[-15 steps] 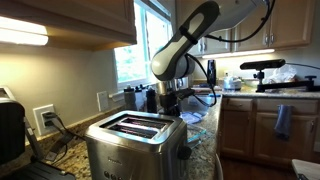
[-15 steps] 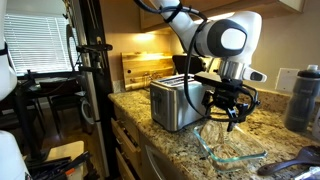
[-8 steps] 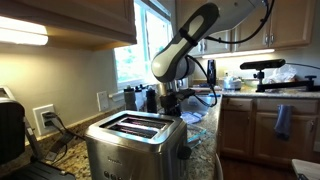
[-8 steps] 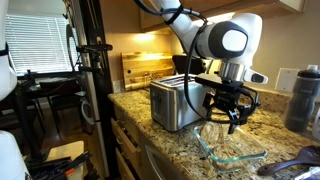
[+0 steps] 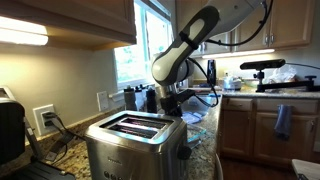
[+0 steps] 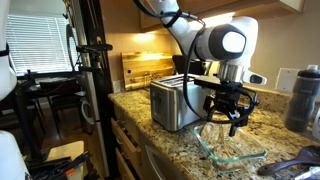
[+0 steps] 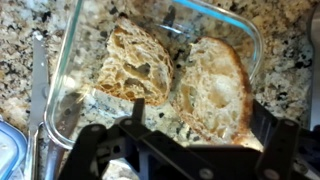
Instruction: Put a slice of bread in the toaster
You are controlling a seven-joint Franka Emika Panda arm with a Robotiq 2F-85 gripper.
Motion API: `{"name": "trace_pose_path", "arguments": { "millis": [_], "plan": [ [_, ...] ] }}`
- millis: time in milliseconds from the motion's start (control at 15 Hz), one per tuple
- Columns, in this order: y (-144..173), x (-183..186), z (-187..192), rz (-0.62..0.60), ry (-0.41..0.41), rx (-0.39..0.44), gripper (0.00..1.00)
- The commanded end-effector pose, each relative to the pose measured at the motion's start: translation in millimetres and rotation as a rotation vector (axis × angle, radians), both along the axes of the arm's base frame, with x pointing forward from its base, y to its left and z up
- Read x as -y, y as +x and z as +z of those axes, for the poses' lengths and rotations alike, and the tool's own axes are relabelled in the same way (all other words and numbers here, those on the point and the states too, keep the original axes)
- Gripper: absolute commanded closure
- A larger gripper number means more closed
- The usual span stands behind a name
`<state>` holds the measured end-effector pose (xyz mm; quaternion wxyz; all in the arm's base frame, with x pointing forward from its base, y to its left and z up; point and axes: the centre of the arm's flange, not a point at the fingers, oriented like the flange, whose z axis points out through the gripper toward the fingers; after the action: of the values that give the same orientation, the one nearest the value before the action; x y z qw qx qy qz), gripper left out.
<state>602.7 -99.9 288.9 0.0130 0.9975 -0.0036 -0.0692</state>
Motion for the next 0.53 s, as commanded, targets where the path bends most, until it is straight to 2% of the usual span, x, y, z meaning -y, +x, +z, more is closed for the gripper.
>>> {"name": "trace_pose_path", "arguments": {
  "millis": [0, 467],
  "plan": [
    [-3.2, -4.7, -1.5, -0.013, -0.048, -0.013, 0.00],
    [-3.0, -3.0, -0.7, -0.018, -0.073, -0.014, 0.00]
  ]
}}
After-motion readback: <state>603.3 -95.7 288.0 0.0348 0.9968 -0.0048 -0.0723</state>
